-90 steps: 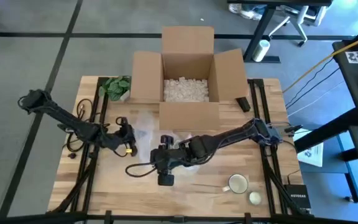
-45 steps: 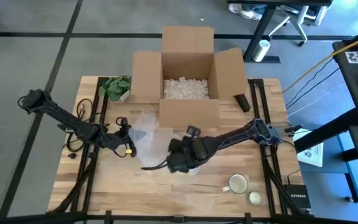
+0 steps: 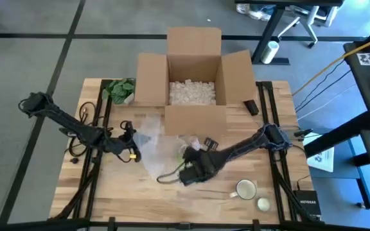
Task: Wrap mug
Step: Wrap the green mug with bubble wrap
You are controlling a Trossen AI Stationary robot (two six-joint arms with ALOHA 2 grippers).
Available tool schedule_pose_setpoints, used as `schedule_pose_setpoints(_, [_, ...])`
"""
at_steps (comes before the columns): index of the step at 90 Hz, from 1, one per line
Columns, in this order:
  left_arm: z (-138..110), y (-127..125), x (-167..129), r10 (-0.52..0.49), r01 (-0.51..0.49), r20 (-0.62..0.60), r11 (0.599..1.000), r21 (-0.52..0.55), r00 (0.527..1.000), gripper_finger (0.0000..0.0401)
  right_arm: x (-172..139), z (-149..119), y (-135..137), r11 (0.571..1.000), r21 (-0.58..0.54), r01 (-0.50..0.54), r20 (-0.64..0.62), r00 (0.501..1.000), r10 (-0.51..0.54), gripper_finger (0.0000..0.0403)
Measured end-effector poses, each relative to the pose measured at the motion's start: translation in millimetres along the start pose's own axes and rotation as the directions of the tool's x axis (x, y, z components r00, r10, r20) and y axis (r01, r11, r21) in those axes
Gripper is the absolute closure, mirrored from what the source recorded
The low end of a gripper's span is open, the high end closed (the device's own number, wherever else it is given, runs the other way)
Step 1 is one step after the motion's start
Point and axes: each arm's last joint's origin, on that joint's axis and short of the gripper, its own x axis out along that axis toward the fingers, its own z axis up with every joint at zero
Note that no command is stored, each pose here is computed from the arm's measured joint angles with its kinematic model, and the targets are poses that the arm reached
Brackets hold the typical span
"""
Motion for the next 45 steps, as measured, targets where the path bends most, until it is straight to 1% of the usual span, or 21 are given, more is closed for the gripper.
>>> schedule_pose_setpoints(8, [-1, -1, 0, -0.021, 0.022, -0.012, 1.000, 0.002, 1.000, 0.0401, -7, -16, 7, 0.998, 0.053, -0.037, 0.067, 0.997, 0.034, 0.0402])
schedule_pose_setpoints(15, [-1, -1, 0, -0.029, 0.029, -0.016, 1.000, 0.003, 0.999, 0.0401, -16, -31, 7, 0.992, 0.115, -0.056, 0.123, 0.991, 0.042, 0.0403])
schedule_pose_setpoints(24, [-1, -1, 0, -0.039, 0.039, -0.020, 0.999, 0.003, 0.999, 0.0401, -26, -55, 6, 0.982, 0.167, -0.088, 0.189, 0.980, 0.056, 0.0403])
schedule_pose_setpoints(29, [-1, -1, 0, -0.048, 0.048, -0.024, 0.999, 0.001, 0.999, 0.0401, -31, -67, 6, 0.973, 0.190, -0.128, 0.227, 0.970, 0.084, 0.0403])
schedule_pose_setpoints(40, [-1, -2, 0, -0.061, 0.061, -0.029, 0.998, 0.004, 0.998, 0.0401, -35, -95, -2, 0.955, 0.230, -0.188, 0.300, 0.947, 0.114, 0.0403])
schedule_pose_setpoints(45, [-1, -2, 0, -0.060, 0.060, -0.028, 0.998, 0.003, 0.998, 0.0401, -30, -107, -9, 0.947, 0.256, -0.192, 0.311, 0.944, 0.107, 0.0403])
